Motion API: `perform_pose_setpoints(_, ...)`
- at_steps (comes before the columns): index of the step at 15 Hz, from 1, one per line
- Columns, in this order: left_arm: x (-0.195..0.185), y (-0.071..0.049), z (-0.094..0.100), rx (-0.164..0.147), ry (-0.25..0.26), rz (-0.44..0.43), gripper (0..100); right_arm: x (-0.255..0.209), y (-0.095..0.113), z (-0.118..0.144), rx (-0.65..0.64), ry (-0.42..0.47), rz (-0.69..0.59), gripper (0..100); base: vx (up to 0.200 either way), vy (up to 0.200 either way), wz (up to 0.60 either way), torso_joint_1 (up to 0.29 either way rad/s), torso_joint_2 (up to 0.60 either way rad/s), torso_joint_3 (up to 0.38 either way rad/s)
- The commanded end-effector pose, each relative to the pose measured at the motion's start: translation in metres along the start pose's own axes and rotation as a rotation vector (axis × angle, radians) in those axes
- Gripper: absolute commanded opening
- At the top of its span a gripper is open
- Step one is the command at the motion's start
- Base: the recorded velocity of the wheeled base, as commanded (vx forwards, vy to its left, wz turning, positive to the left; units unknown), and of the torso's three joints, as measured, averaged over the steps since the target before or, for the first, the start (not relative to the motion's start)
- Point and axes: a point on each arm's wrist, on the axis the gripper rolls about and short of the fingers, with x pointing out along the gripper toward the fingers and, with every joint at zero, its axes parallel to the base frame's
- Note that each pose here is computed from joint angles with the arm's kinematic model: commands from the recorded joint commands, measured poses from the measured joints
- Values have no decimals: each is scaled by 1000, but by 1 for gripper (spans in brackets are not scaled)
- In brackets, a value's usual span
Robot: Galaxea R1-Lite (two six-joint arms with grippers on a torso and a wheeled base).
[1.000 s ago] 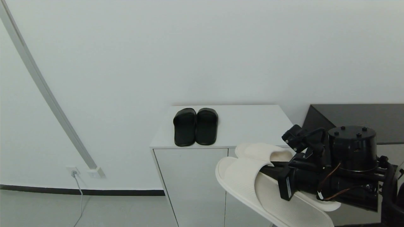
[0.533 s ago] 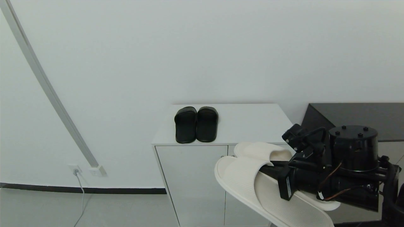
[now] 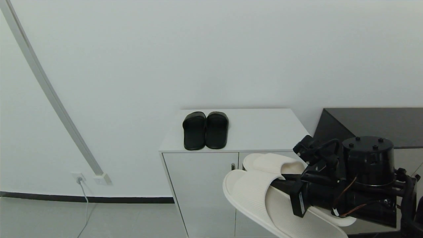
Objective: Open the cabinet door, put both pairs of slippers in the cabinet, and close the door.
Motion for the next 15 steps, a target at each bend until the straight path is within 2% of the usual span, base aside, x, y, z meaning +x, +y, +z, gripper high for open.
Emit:
perform_pose_setpoints(1,0,0,0,0,1,1,0,2,0,-2,2,8,1,0,0,0,0,0,0,0)
perform_pose_setpoints(3,0,0,0,0,1,1,0,2,0,-2,-1,8,1,0,0,0,0,-40,77,50)
perform_pose_setpoints(9,0,0,0,2,1,1,0,1,1,-4,-1,17,4,0,0,0,0,-158,361,199)
perform_pose_setpoints(15,0,0,0,0,2,-1,0,1,1,-5,-1,18,4,0,0,0,0,-221,514,294)
